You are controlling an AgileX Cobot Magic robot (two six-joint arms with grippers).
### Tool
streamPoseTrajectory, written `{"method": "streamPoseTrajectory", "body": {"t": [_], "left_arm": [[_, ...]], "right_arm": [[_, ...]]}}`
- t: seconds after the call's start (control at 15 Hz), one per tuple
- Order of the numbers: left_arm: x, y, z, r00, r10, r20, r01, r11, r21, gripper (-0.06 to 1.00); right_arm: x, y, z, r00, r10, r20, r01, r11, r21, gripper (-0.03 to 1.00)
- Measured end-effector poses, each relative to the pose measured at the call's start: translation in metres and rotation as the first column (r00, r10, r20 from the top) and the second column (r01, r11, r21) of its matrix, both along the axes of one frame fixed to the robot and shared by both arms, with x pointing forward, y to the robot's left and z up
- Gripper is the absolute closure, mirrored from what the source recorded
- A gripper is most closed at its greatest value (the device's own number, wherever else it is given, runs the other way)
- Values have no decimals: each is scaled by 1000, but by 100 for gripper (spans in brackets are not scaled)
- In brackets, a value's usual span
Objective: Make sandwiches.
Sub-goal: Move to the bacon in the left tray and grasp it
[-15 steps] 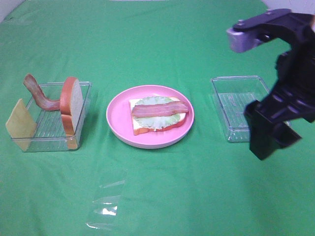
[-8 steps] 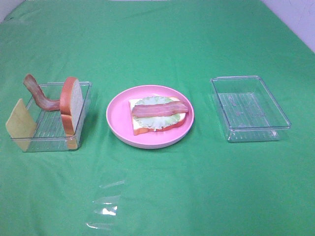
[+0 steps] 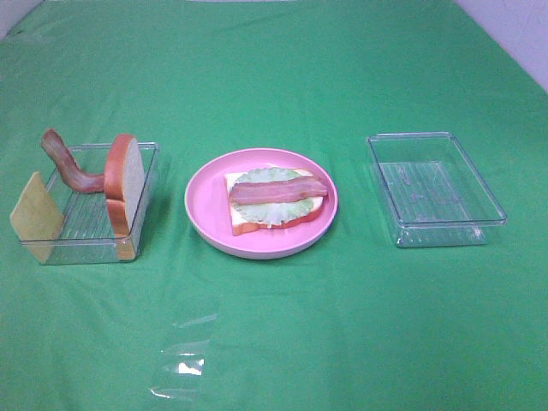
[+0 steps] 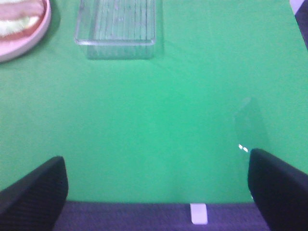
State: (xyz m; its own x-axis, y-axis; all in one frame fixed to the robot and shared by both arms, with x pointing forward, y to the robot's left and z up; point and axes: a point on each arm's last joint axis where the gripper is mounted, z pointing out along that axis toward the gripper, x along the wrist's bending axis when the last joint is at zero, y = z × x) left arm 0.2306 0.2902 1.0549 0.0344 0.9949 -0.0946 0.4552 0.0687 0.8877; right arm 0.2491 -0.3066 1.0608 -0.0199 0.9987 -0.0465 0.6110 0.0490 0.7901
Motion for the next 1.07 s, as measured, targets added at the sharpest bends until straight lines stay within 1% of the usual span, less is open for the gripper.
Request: {"method": "streamPoseTrajectory", "body": {"t": [0.07,0.2,0.4,1.07], "left_arm": [[0,0,0,1000,0,0,0,1000,0,-3],[0,0,0,1000,0,0,0,1000,0,-3],[0,0,0,1000,0,0,0,1000,0,-3],[0,0,0,1000,0,0,0,1000,0,-3]], "right_arm": [[-2,4,-12,998,-7,69,4,999,50,-1],[-9,5,-22,995,-19,93,15,999,43,-1],[-12,5,-25,994,-54,100,50,998,36,-1],[-12,5,-25,993,-55,100,52,998,37,-1]]}}
